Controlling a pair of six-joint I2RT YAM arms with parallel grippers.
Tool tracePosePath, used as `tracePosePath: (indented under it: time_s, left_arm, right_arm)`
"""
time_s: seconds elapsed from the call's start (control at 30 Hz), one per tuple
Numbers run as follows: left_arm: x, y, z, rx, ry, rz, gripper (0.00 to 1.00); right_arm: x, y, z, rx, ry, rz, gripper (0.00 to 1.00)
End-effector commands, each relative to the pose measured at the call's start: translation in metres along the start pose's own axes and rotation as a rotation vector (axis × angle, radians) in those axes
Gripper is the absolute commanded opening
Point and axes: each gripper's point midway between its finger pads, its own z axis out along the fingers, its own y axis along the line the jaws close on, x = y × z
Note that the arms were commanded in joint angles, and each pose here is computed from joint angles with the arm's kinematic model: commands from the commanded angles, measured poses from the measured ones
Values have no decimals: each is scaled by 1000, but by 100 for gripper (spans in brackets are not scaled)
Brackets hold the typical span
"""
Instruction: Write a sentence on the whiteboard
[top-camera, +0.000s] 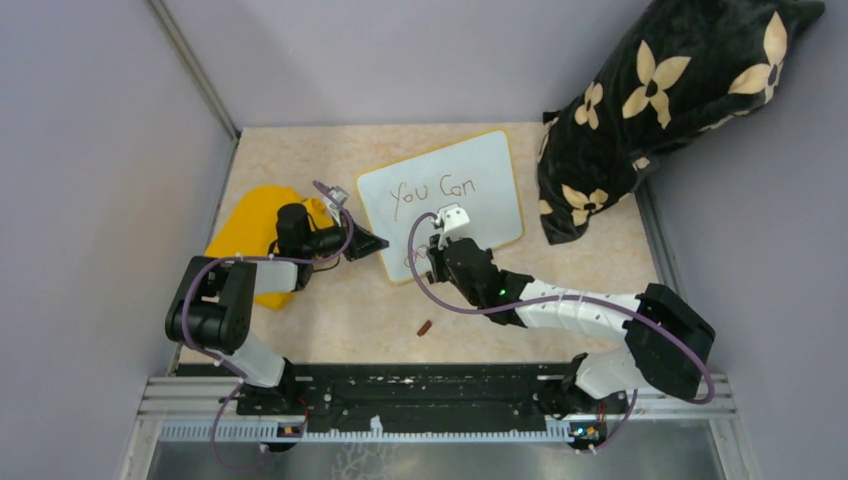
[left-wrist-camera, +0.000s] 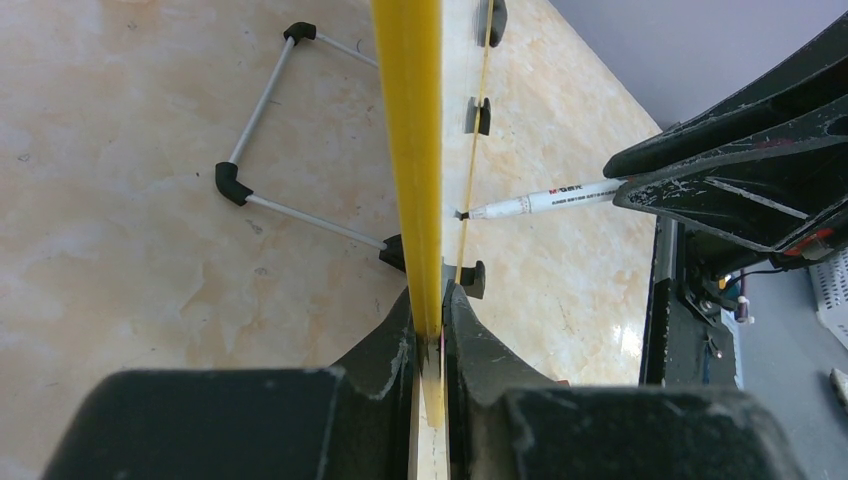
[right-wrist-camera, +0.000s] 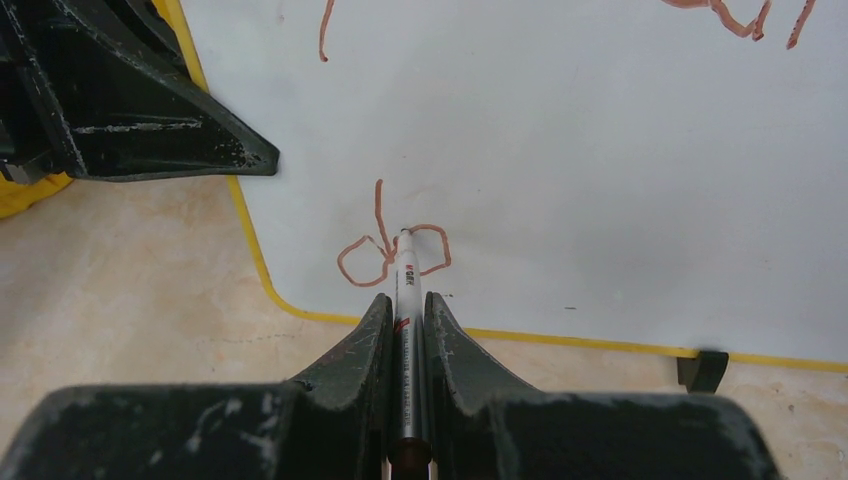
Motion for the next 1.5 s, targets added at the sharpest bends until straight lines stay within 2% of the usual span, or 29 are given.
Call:
tracePosePath:
  time_s: [0.0,0.53,0.8,0.97,1.13,1.47]
  left_arm:
    - [19,9,4,-45,49,18,0]
    - [20,10,4,-46,52,14,0]
    - [19,9,4,-46,51,21,0]
    - [19,9,4,-45,52,20,0]
    - [20,9,4,-46,54,18,0]
    - [21,10,4,-51,58,18,0]
  right_arm:
    - [-16,10,4,-26,-37,41,0]
    - [8,0,-3,-2,18,39,0]
    - [-28,-14,-26,29,-82,67,0]
    - [-58,-43,-39,97,-165,104,0]
    - [-70,-74,-38,146,-208,192,0]
    - [-73,-63,-26,77,-215,163,0]
